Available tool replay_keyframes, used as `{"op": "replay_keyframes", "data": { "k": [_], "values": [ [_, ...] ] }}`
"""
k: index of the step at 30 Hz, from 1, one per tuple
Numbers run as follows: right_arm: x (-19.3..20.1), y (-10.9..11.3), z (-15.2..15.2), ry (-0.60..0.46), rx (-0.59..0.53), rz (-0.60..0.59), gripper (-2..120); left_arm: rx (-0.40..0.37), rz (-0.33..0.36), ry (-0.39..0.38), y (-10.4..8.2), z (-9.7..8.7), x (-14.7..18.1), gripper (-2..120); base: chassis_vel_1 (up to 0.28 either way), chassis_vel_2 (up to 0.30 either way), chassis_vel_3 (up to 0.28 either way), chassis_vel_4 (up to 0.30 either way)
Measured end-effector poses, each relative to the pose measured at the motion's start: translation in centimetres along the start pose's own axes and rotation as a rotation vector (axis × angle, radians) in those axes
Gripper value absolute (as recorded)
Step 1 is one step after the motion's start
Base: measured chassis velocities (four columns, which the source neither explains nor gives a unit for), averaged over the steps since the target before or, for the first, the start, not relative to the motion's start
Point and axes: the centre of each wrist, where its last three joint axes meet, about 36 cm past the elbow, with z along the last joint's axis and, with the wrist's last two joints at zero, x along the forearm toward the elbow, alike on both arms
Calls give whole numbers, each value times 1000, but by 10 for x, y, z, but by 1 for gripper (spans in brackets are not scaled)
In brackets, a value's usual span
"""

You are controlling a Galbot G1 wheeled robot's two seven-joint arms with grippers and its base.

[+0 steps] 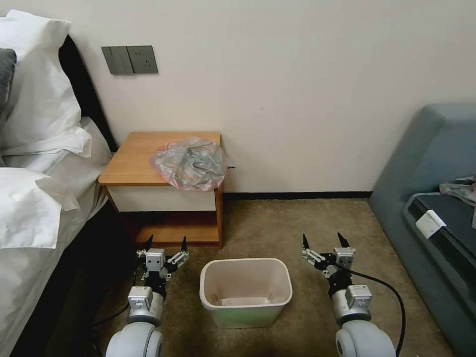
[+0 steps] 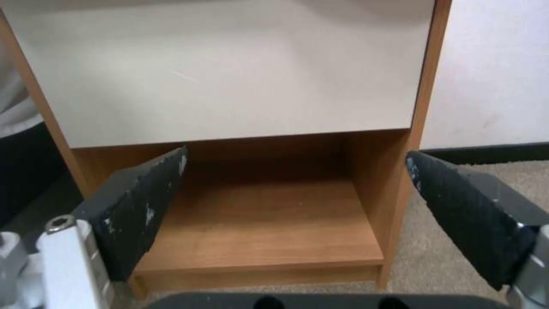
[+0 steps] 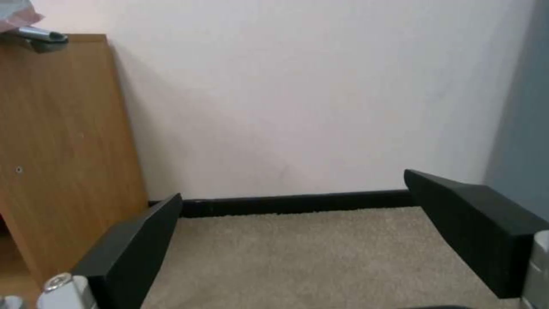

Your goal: Pick up the garbage bag from the table and place it over the trash can.

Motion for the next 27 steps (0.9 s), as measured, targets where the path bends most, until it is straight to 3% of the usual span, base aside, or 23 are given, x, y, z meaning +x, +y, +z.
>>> {"op": "replay_keyframes", "data": {
  "k": [27],
  "values": [
    [0,0,0,0,0,0,100,0,0,0,0,0,0,100,0,0,0,0]
  ]
}}
